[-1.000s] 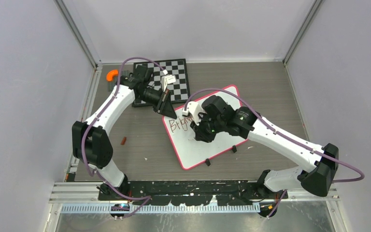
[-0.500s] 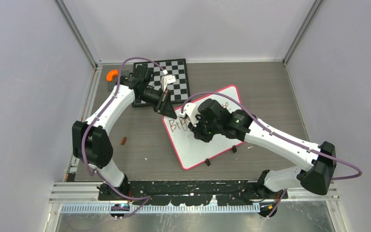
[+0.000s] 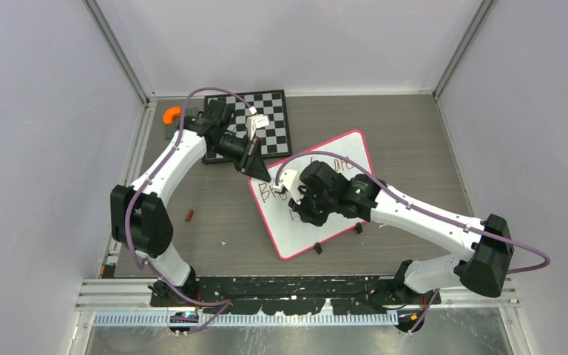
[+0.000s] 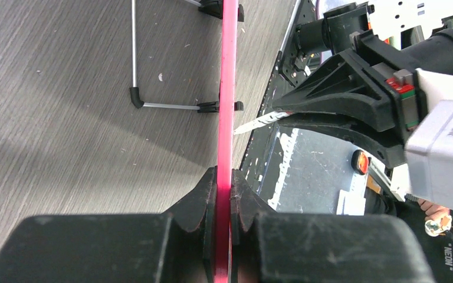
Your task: Write a sentence on the whiteboard
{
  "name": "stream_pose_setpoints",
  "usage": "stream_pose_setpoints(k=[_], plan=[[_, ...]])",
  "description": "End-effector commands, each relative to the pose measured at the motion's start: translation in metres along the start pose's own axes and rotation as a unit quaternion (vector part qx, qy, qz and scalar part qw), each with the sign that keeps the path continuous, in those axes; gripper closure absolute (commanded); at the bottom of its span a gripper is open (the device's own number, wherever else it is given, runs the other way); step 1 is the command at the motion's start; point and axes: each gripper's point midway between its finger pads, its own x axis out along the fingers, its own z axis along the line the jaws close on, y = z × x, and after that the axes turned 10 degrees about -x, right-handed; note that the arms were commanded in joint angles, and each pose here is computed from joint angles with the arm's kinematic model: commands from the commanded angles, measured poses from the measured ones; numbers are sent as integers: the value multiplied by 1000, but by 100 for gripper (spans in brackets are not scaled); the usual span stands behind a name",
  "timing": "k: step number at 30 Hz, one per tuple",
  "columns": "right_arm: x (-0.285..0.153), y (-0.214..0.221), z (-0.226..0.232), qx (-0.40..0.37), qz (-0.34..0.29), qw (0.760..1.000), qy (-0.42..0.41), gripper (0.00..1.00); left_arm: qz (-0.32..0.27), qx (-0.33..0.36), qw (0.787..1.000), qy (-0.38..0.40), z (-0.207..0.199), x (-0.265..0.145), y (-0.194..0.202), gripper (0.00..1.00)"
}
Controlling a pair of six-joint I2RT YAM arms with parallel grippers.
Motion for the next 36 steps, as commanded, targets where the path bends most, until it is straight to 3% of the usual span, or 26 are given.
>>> stream_pose_setpoints(k=[1,36], plan=[[5,10,8,-17,14,1000,-11,100,4,-5,1000,-23,8,1,3,100],[-17,-12,-26,-6,-7,998,61,100,4,-1,1000,-23,8,0,2,100]])
